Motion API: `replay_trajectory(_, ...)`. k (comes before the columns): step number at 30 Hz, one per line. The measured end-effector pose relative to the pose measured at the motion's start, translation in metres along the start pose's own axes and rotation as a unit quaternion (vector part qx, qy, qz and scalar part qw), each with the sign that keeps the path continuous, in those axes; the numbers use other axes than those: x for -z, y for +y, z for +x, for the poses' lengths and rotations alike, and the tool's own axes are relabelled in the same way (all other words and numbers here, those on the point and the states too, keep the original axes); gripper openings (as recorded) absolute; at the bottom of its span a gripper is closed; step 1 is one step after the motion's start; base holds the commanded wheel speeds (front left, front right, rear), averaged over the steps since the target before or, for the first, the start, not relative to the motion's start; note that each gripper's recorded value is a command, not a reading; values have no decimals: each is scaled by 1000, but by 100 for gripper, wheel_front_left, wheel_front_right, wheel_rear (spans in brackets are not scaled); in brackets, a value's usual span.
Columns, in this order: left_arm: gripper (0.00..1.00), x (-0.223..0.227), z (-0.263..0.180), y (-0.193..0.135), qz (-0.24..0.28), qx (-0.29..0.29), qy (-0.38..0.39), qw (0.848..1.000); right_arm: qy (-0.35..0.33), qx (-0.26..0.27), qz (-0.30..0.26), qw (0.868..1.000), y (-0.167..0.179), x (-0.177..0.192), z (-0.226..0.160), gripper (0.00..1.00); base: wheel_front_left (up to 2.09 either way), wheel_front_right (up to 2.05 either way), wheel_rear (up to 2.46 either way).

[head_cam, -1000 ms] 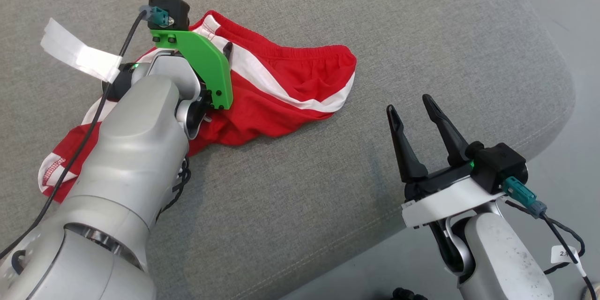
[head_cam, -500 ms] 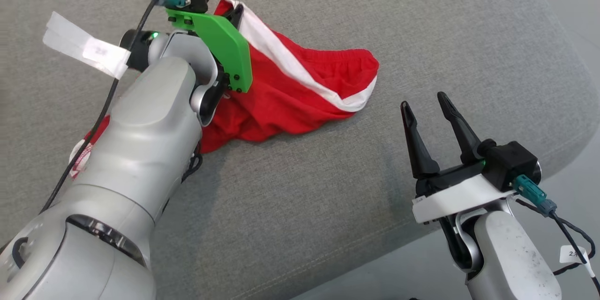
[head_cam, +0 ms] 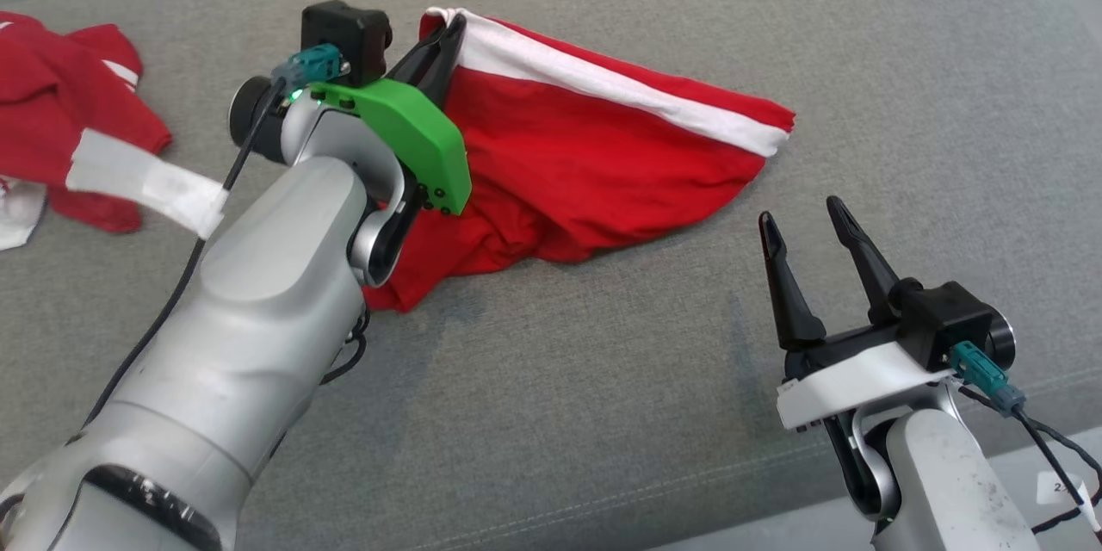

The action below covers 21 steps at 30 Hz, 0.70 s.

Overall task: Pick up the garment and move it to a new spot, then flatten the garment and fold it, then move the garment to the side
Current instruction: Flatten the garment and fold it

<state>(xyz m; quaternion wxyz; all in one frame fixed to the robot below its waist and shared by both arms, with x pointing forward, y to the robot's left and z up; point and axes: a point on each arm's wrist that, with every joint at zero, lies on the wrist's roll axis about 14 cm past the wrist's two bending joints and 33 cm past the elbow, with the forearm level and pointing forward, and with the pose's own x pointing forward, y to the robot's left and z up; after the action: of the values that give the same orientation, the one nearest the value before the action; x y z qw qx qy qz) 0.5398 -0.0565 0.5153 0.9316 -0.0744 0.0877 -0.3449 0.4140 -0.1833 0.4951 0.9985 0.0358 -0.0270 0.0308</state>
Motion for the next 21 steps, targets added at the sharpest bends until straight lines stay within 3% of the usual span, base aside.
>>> replay_trajectory(9,0,8,-88,33,-30,-101,-8,994,-6,-38,7,999,28,-3,2,100,0,0,0)
replay_trajectory(16,0,32,-153,32,-75,-160,9,984,-11,-60,8,998,43,-6,3,100,0,0,0)
replay_trajectory(21,0,50,-176,31,-87,-186,22,978,-11,-69,7,998,50,-6,3,100,0,0,0)
